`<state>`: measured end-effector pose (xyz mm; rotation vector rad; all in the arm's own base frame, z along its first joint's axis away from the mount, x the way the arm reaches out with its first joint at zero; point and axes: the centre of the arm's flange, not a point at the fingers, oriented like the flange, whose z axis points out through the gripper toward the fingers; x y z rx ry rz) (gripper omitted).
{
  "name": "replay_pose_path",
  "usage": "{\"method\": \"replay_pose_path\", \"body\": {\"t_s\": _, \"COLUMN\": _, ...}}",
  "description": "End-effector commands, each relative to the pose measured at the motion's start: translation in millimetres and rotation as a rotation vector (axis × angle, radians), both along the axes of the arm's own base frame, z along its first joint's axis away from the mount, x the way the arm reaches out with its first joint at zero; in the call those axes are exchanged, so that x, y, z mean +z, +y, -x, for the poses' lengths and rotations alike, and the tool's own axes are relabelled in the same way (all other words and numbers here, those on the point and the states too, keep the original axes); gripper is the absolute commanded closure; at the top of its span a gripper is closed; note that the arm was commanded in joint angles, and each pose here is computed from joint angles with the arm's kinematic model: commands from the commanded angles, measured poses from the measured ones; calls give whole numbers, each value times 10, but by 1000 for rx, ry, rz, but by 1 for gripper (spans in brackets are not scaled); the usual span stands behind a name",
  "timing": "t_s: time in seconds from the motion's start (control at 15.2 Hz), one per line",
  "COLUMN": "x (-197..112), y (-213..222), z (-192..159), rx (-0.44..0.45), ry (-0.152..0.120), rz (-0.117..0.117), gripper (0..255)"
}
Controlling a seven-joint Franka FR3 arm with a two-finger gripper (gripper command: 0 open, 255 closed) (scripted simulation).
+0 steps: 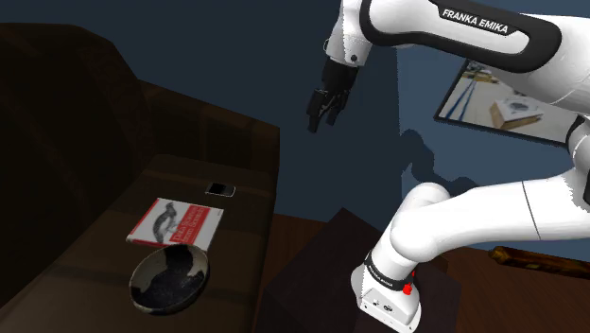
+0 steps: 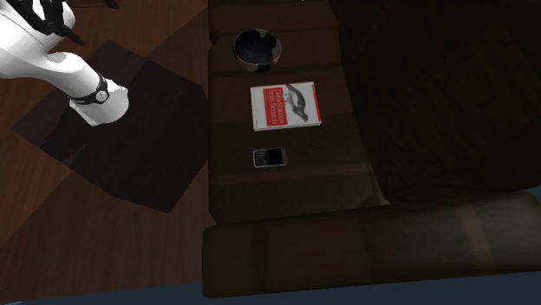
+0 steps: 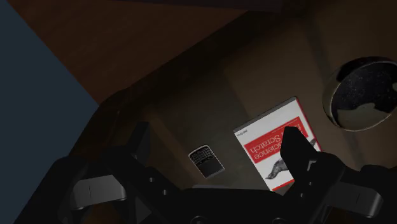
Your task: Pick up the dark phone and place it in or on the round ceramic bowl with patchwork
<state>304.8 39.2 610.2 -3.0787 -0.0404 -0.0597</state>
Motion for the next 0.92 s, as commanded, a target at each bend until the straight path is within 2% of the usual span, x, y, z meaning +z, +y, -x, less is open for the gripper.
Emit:
{"method": "replay_pose_path", "body": {"t_s": 0.0, "x": 0, "y": 0, "z": 0, "rx": 0, "ry": 0, "rz": 0, "gripper": 0}}
{"method": "replay_pose_path", "body": {"t_s": 0.86, "x": -1327, "y": 84, "z": -1099, "rx": 122, "ry": 3, "rz": 21, "gripper": 0}}
